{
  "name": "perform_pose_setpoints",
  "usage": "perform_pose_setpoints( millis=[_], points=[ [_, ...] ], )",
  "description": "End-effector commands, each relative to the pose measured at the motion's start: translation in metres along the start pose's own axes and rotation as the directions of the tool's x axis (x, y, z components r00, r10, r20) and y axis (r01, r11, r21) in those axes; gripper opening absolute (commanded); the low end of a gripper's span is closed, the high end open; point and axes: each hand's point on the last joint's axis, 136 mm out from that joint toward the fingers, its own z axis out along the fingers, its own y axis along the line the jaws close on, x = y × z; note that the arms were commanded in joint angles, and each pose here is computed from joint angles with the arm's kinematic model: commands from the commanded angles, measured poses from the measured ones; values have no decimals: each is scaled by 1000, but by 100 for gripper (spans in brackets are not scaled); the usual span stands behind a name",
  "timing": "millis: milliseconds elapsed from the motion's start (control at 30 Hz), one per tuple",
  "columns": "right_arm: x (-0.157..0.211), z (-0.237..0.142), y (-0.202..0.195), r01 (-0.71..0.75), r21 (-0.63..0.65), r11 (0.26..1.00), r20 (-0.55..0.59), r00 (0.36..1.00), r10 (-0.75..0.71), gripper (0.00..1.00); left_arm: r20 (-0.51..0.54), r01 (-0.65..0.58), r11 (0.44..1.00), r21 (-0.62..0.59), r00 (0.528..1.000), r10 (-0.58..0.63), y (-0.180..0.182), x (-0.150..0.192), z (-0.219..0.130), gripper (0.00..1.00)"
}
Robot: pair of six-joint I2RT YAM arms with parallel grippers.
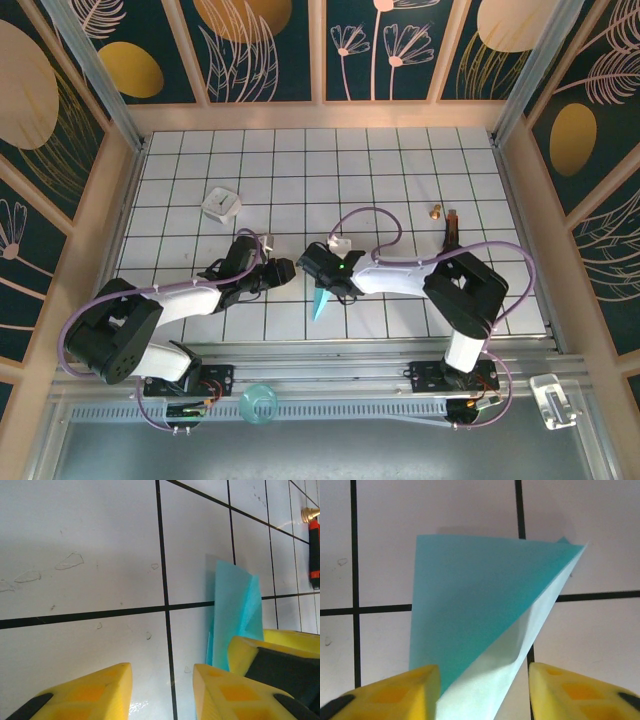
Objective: Fold a paper plane with a square sheet of paper (pick it up from the middle)
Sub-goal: Move a paper plane to the center of the table.
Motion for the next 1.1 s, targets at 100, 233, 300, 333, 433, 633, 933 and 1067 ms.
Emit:
perform_pose_setpoints(
  millis=[100, 233, 300, 333, 433, 633, 933, 1067],
  points=[
    [-14, -12, -15, -43, 4, 999, 57, 997, 43, 26, 1, 4, 999, 33, 1000, -4, -7, -3, -1, 41],
    [-18, -13, -25, -60, -12, 998, 59, 996, 61, 10, 2, 20, 997, 73, 1000, -21, -14, -3, -3, 45],
    [-26, -17, -22, -60, -81, 995, 77, 995, 66, 3, 0, 43, 992, 119, 999, -43, -23, -3, -4, 46],
    [-31, -21, -16, -57, -151, 987, 87, 994, 70, 0, -3, 68, 986, 154, 998, -69, -28, -3, -5, 47],
    [-47, -39, 7, -86, -391, 916, 89, 987, 131, 0, 0, 119, 970, 213, 993, -122, -35, -2, -11, 48],
    [-60, -56, 26, -167, -627, 761, 27, 972, 235, 0, 42, 126, 961, 245, 989, -141, -42, -11, -20, 53],
    [-42, -13, -15, -305, -625, 718, -93, 943, 320, 0, -13, 157, 954, 255, 987, -159, -43, -1, -11, 54],
    [-34, -3, -28, -313, -600, 736, -100, 942, 320, 0, -55, 140, 957, 255, 990, -130, -48, 3, 1, 54]
  ],
)
